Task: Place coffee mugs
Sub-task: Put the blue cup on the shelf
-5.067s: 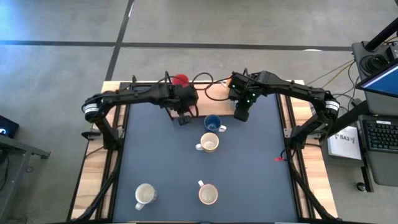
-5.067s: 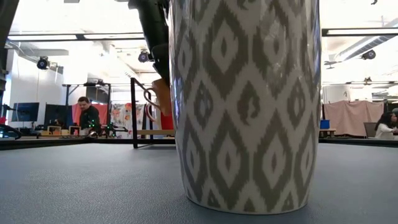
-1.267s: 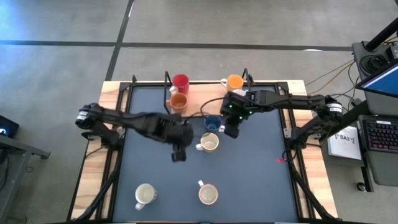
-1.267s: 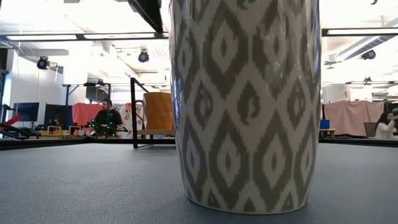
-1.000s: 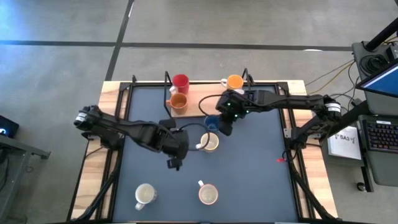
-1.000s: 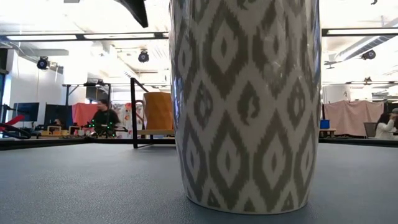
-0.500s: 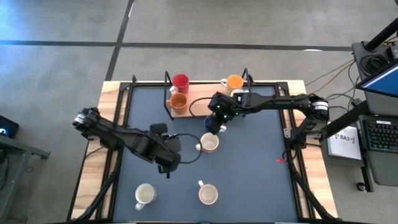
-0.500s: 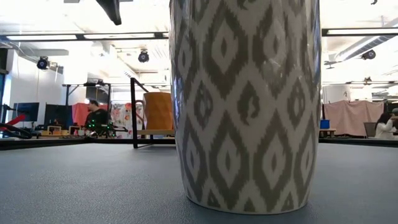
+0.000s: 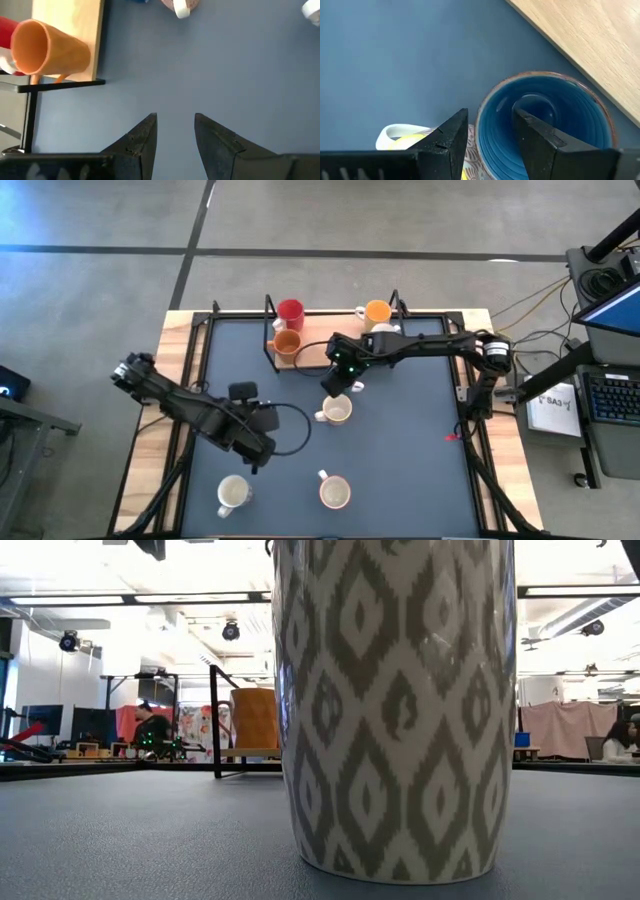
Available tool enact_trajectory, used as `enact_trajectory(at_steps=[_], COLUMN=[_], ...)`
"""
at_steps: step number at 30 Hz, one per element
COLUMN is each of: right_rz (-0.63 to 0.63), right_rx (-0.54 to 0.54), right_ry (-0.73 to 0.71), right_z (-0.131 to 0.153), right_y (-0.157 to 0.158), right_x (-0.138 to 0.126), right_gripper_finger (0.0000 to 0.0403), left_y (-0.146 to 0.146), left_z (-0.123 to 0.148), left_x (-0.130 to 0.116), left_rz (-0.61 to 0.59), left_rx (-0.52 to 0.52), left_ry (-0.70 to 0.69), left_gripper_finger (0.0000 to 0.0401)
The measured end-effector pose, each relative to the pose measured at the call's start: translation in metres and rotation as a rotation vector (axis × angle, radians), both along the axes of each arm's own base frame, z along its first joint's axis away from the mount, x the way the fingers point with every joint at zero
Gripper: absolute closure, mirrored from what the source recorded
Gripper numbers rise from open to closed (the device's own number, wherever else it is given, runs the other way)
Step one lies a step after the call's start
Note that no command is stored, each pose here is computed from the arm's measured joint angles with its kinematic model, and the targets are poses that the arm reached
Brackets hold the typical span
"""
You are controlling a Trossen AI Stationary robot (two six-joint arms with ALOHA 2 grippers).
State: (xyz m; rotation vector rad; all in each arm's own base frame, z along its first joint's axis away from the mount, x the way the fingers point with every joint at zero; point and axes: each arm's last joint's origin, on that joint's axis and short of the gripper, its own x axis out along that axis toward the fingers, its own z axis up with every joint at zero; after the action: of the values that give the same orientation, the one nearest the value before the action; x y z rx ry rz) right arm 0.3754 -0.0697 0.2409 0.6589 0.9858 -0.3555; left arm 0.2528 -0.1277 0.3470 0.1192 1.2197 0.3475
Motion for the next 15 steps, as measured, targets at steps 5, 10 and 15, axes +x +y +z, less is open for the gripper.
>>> enact_trajectory(at_steps=[5, 10, 15], right_rz=[-0.007, -0.018, -0.007], right_rx=[-0.002, -0.003, 0.002], right_ry=[-0.002, -0.003, 0.037], right_z=[-0.002, -0.001, -0.015], right_y=[0.0, -0.001, 0.003], right_x=[0.002, 0.002, 0.007], right_gripper_finger=[0.0259, 0.026, 0.0268], left_y=[-0.002, -0.004, -0.005], left_z=[0.009, 0.012, 0.012], left_x=[-0.01, -0.015, -0.016], left_rz=[0.009, 0.007, 0.002], left_rx=[-0.002, 0.01, 0.024], left_ry=[-0.054, -0.081, -0.084], left_gripper_finger=[0.0288, 0.0288, 0.0288])
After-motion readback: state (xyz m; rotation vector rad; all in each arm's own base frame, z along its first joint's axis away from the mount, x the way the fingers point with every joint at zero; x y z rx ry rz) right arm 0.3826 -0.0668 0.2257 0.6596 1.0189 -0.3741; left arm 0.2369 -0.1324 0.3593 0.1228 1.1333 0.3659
